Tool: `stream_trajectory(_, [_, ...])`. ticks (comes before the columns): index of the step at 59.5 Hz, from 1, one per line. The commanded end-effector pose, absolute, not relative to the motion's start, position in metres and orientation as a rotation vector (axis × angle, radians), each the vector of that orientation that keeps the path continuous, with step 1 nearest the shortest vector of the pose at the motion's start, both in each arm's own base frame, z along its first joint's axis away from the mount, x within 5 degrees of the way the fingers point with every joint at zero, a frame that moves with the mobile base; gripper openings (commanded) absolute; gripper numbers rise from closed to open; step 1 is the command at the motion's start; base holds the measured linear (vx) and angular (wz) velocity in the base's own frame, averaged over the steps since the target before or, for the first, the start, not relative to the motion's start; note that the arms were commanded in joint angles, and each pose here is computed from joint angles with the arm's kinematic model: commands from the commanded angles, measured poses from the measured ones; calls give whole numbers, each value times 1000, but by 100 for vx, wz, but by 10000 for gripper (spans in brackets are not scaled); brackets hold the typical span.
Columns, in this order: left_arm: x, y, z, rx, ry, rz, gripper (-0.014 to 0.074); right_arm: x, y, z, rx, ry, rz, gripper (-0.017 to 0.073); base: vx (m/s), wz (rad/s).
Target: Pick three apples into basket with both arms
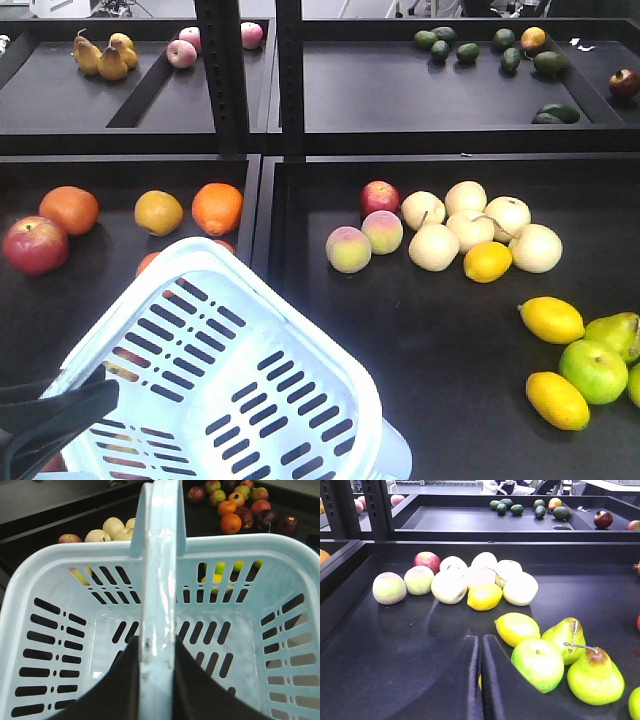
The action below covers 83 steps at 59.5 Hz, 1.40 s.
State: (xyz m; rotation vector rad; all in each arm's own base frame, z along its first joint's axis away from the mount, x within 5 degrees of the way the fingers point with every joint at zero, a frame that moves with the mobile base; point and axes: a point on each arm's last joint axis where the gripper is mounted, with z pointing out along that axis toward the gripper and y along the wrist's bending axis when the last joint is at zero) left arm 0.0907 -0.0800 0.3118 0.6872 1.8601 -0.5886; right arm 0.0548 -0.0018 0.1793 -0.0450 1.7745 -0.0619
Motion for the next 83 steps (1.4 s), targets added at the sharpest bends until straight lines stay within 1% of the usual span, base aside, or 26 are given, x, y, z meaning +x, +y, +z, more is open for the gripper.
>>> stream_trajectory(1, [94, -79, 329, 593, 1771, -612, -6, 56, -1, 182, -55, 1704, -68, 8, -1, 3])
stream_trajectory(44, [94, -79, 329, 593, 1771, -612, -6, 56, -1, 182, -55, 1704, -68, 8, -3, 11])
stream_trajectory(83, [94, -79, 329, 593, 1771, -612, -6, 56, -1, 182, -55, 1704, -68, 8, -10, 38])
